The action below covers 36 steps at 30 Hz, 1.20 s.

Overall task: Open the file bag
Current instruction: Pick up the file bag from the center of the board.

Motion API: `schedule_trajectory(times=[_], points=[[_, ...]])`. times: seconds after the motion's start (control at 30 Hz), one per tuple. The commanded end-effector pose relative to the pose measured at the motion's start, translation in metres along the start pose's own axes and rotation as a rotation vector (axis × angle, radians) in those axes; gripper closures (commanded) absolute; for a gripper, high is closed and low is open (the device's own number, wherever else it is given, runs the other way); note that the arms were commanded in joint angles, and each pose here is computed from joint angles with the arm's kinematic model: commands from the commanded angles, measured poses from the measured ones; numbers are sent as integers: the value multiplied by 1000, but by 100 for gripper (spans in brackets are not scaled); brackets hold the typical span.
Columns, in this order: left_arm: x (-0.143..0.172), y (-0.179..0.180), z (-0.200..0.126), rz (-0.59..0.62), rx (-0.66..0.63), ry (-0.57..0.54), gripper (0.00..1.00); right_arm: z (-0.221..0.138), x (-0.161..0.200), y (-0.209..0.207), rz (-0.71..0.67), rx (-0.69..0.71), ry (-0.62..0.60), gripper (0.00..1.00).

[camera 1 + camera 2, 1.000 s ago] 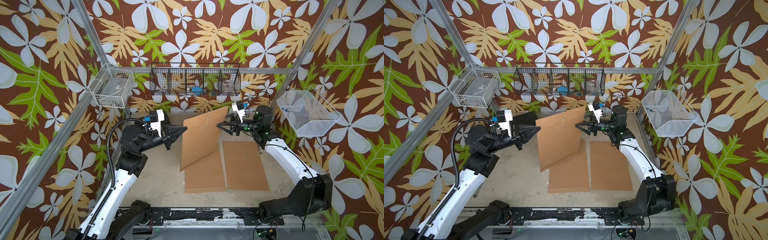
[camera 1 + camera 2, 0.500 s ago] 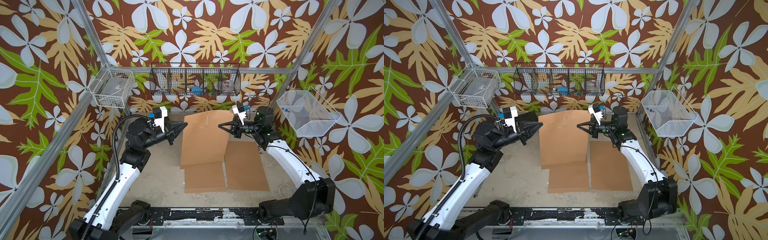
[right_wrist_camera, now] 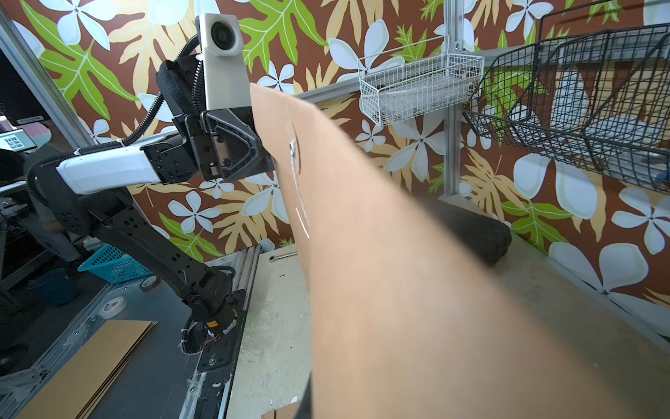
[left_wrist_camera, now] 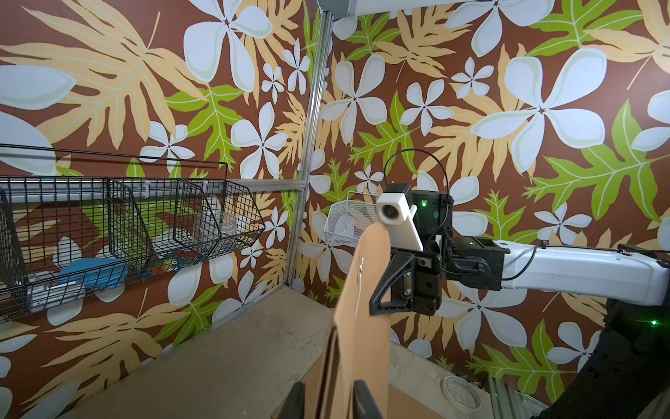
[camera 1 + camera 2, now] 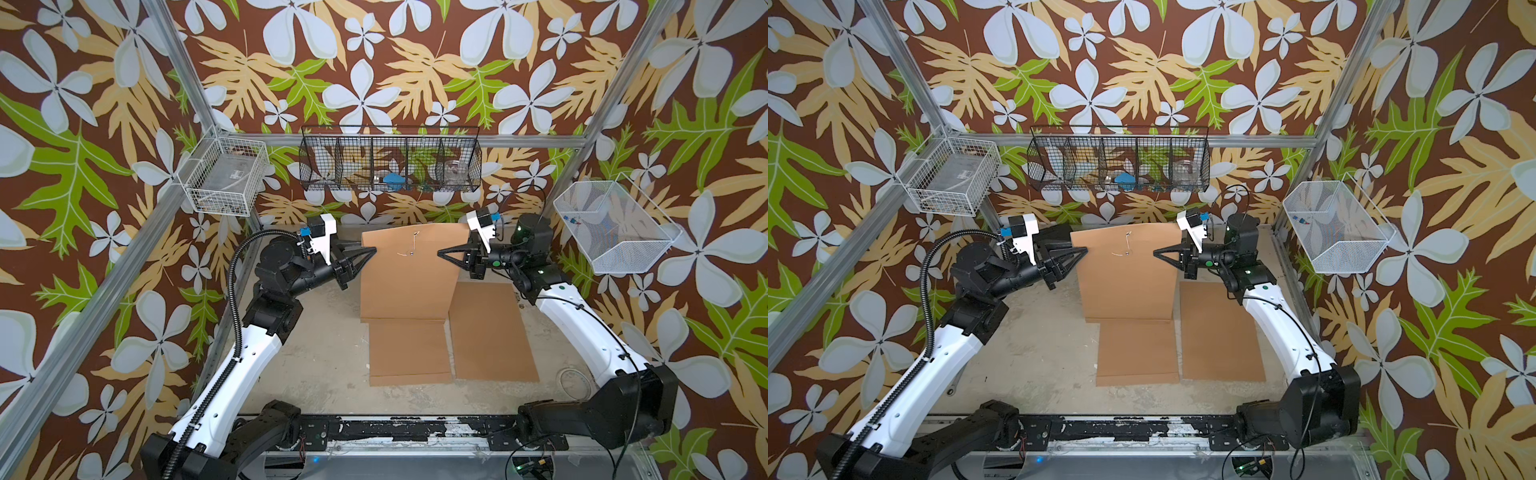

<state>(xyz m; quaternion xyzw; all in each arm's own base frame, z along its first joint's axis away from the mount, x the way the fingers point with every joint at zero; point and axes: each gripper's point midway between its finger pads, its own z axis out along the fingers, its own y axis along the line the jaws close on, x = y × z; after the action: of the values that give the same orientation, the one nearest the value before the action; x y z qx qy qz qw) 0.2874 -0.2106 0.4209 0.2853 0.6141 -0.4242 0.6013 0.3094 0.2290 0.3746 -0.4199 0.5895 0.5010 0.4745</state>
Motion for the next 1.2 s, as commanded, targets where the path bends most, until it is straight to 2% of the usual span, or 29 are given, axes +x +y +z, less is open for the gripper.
schedule_trajectory(times=[0.0, 0.47, 0.6, 0.77, 0.83, 0.9, 1.03, 1.17], points=[[-3, -4, 2, 0, 36, -11, 73, 1, -7, 7, -34, -23, -10, 100], [6, -4, 8, -32, 78, 0, 74, 7, -11, 10, -30, -35, -19, 100], [6, -5, 8, -38, 90, -4, 83, 7, -11, 8, -28, -33, -24, 100], [5, -7, 9, -44, 106, -15, 100, 7, -11, 6, -18, -25, -24, 100], [3, -6, 9, -44, 99, -22, 100, 7, -10, 4, -12, -9, -24, 100], [1, -1, 8, -40, 67, -33, 100, 7, -9, -1, 1, 17, -21, 92], [-7, 11, 6, -29, -30, -54, 100, 4, -1, -18, 54, 134, -14, 69], [-9, 24, 1, -23, -119, -70, 100, -16, 11, -41, 153, 311, -30, 62]])
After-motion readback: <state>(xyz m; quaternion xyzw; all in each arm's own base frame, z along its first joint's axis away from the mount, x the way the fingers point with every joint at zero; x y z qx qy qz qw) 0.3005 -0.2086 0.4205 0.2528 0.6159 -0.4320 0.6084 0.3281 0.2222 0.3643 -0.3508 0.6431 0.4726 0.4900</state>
